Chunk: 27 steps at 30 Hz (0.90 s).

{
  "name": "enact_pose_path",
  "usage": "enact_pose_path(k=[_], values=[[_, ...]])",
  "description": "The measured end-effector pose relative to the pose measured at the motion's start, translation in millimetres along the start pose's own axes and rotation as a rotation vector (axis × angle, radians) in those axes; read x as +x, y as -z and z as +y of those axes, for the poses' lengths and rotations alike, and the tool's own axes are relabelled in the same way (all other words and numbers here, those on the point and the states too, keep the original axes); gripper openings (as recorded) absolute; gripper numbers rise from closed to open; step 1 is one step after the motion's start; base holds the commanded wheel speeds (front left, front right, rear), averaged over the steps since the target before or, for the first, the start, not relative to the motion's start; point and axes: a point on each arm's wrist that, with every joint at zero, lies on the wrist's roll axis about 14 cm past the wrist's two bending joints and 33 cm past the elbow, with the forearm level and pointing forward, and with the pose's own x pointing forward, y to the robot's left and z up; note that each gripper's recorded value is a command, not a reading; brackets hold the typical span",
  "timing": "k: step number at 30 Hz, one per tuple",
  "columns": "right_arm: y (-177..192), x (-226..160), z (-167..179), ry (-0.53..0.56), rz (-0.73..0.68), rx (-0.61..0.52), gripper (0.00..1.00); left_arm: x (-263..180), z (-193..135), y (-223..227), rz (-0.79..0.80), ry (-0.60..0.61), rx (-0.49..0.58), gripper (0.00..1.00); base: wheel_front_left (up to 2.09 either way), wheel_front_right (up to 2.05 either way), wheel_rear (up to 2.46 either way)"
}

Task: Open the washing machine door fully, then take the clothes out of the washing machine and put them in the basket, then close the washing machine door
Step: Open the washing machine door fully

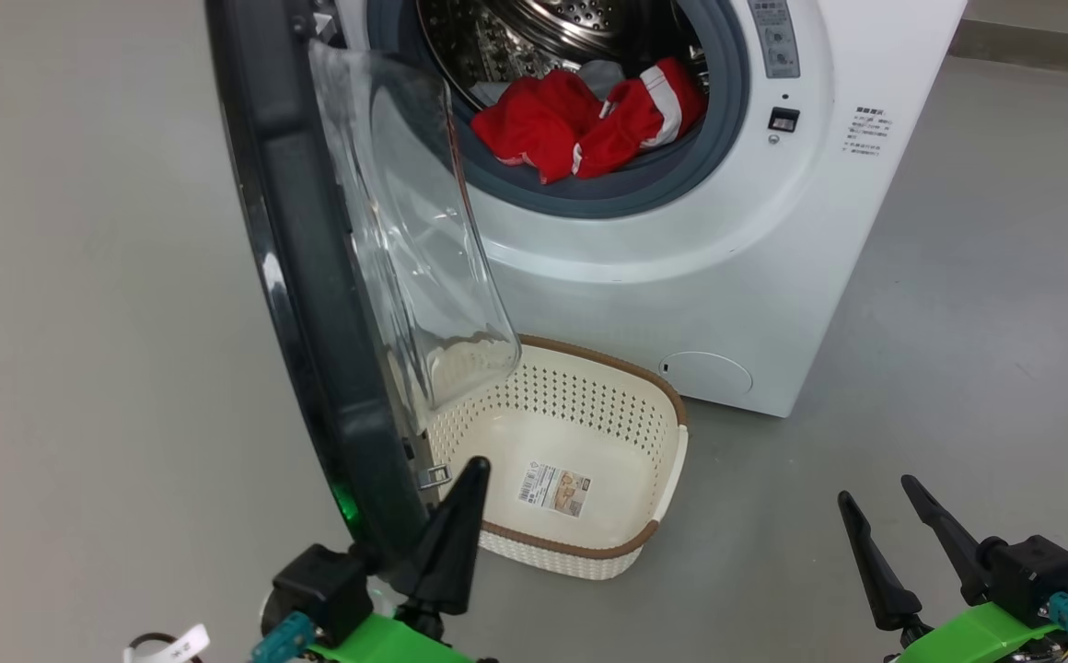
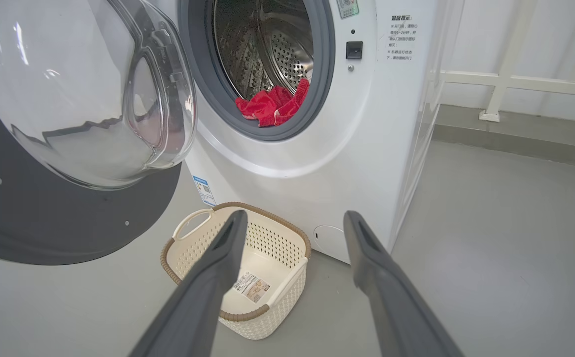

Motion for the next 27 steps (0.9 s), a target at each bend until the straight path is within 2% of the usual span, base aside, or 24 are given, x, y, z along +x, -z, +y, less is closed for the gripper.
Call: enact_pose_path(k=[9,27], values=[[1,-1,-2,0.007,0.001,0.002,1.0,0,32,7,0.025,-0.093,0.011,0.0,0.0,0.0,0.0],[-7,3,4,-0.014,-0.021,-0.007,1.0,-15,72,-1,0.001,-0.232,0.013,0.0,0.0,0.0,0.0]])
